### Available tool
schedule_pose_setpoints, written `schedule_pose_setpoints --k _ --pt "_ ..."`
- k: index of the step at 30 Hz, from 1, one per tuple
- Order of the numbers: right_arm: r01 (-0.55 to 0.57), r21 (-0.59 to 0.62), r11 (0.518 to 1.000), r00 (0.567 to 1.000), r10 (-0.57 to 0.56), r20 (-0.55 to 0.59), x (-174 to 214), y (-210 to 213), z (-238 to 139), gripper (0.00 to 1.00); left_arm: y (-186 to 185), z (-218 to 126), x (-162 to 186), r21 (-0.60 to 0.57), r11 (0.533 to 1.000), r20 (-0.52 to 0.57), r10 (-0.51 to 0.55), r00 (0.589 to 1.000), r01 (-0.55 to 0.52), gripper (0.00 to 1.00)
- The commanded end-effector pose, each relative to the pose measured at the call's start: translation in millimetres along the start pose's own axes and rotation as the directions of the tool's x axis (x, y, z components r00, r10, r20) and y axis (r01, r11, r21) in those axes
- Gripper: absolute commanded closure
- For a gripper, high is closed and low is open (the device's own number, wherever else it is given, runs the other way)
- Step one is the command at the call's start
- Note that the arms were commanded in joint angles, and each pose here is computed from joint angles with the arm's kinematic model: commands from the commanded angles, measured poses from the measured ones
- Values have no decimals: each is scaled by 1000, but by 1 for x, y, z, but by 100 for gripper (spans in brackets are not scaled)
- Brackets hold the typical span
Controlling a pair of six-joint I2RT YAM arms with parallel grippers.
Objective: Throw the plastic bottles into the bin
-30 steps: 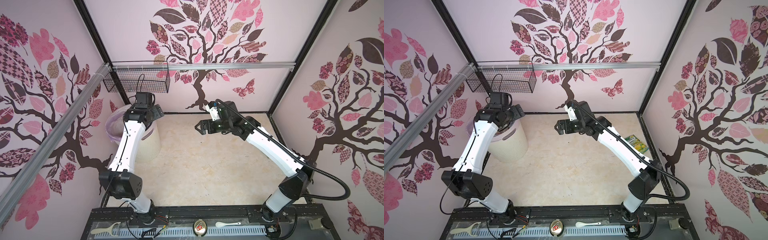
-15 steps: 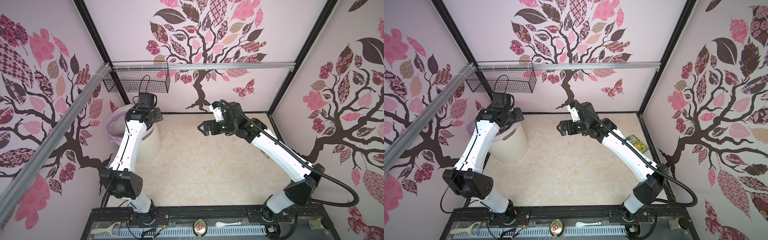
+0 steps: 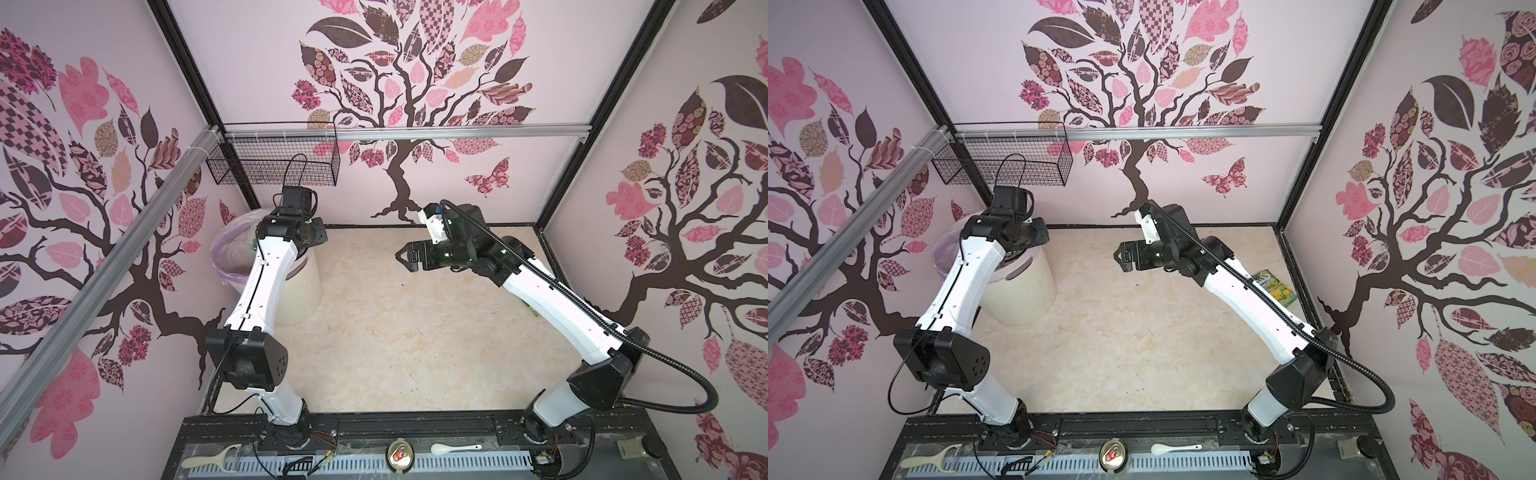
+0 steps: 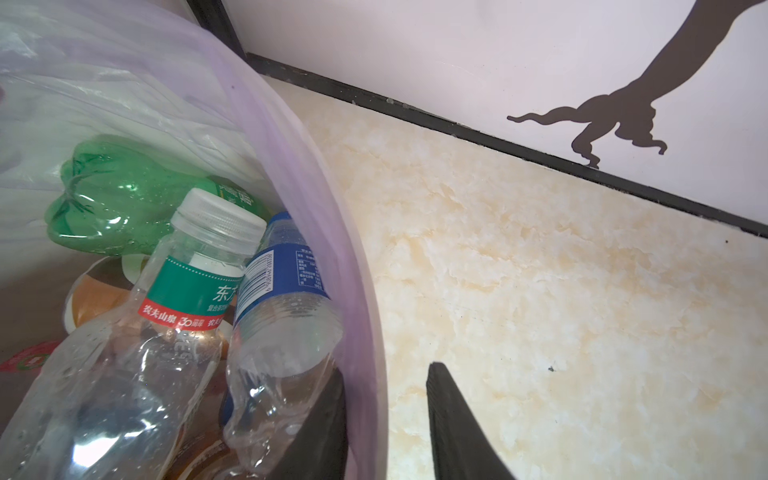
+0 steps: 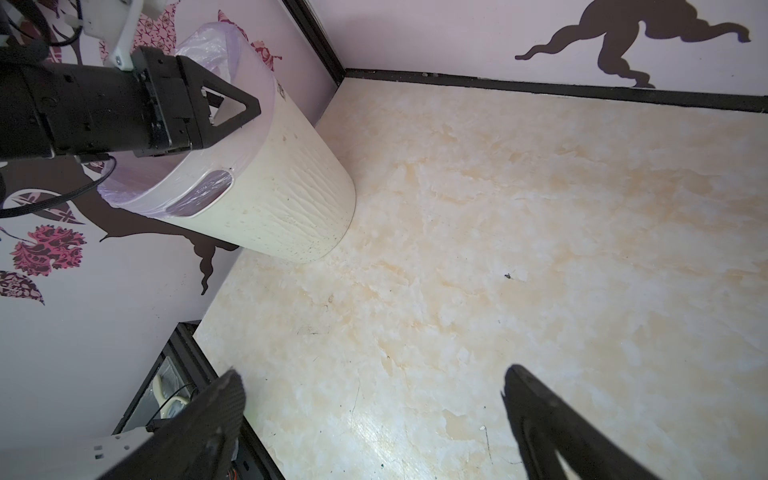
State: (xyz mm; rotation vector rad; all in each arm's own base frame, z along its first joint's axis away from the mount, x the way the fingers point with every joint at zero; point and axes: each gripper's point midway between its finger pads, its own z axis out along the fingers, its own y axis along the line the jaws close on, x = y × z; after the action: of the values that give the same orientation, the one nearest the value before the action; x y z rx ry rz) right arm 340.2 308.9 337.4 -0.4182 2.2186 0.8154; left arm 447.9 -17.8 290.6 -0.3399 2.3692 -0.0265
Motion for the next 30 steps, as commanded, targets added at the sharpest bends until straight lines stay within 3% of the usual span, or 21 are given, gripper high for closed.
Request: schedule_pose_setpoints --k 1,6,11,22,30 --pt "-4 0 1000 1000 4 8 -3 4 -8 0 -13 1 3 44 999 -24 13 1000 -12 79" --pt "-6 4 1000 1000 6 8 -3 3 -7 1 -39 -12 -1 113 993 1 26 1000 -26 89" --pt "-3 31 1000 1000 2 26 -7 -1 -11 1 -95 -25 7 199 975 26 95 995 -98 94" --pt "-65 202 977 995 49 82 -7 -41 -45 0 -226 -41 16 398 899 94 158 983 -183 95" --pt "-122 374 919 986 68 154 -3 -89 -86 0 -313 -46 45 517 822 111 211 971 -238 94"
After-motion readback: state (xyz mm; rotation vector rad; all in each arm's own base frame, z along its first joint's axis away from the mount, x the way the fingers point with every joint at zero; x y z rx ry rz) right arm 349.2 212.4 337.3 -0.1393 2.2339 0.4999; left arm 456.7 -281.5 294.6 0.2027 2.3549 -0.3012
